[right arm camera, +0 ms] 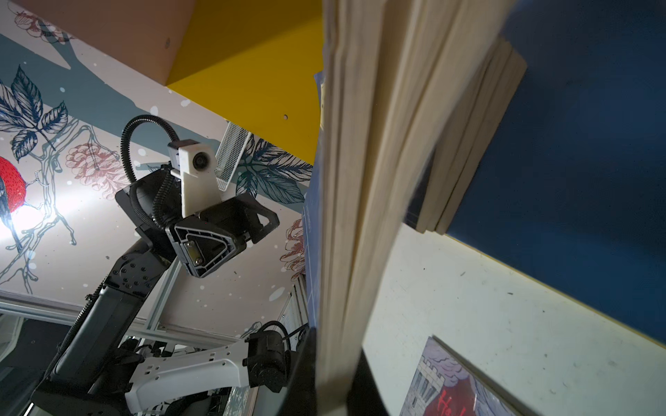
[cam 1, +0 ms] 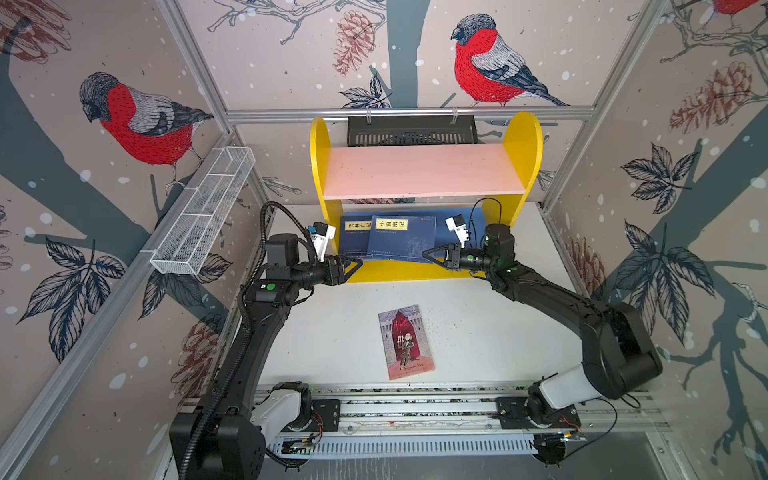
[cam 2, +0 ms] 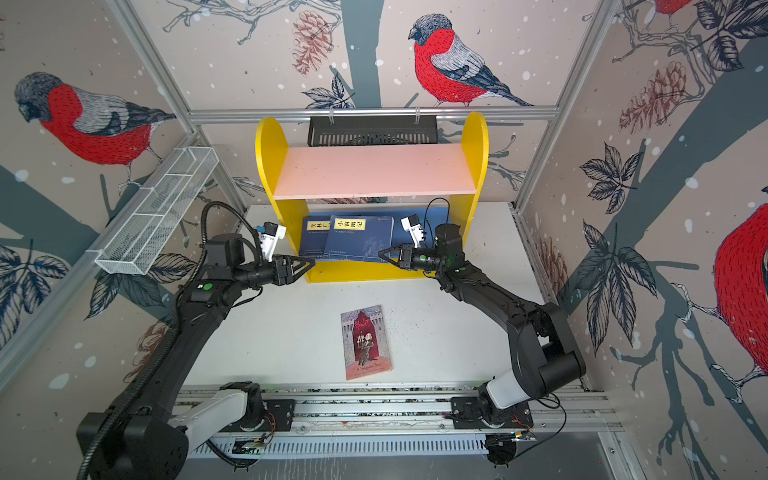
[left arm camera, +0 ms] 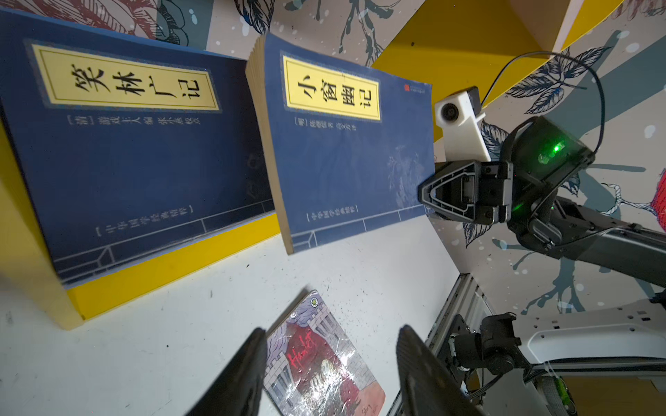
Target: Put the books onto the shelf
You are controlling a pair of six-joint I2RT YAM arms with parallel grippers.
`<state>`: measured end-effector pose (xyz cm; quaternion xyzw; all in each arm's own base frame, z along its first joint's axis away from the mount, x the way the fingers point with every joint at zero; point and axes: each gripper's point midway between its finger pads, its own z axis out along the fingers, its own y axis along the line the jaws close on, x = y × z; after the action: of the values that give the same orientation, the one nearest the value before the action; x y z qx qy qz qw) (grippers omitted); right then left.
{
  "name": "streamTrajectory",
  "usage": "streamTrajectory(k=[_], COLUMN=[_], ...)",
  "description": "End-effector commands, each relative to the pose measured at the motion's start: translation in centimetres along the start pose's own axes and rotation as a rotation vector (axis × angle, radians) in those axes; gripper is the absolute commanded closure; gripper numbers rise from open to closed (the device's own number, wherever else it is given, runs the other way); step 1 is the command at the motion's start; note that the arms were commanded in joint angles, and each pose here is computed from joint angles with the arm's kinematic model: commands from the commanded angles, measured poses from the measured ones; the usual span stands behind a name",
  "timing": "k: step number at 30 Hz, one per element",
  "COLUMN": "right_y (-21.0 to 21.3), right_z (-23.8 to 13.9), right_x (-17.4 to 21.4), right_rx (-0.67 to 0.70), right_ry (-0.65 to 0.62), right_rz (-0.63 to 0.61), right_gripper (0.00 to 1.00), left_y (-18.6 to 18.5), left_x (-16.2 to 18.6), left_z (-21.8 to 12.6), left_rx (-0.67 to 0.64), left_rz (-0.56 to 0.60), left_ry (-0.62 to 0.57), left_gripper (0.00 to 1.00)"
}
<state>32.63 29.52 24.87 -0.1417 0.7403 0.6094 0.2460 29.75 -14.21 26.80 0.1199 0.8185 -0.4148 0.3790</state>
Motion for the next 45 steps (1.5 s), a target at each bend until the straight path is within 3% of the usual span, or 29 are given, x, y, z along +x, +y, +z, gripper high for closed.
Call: streamTrajectory(k=[1,16,24,37,45], right_y=[-0.3,-2.8,-3.4,-4.6,-5.1], right_z=[1.1,7.8,10.2,10.4,9.6], right_x=[-0.9,-3.0,-2.6,-2.9,-3.5], right_rx=[-0.023,-0.041,-0.02,0.138,0.233], right_ry=[0.021,0.093,0.144,0.101,0.067], right_rz=[-0.036,0.03,0.047,0.044,0.028], right_gripper=[0.99,0.99,0.93,0.54,0.47], left_y=[0.4,0.5,1.2,1.6,3.0], left_x=[0.0,-0.9,-1.2,-1.3,-1.0], left_z=[-0.2,0.2,0.1,0.1,-0.3], left_rx=[-0.036,-0.031,-0.074,-0.103,-0.199], left_rz=[0.042,0.032,0.035,0.034,0.126], left_ry=[0.003,-0.005,-0.015,-0.022,-0.007], left_gripper=[0.43,0.44,0.44,0.43,0.43])
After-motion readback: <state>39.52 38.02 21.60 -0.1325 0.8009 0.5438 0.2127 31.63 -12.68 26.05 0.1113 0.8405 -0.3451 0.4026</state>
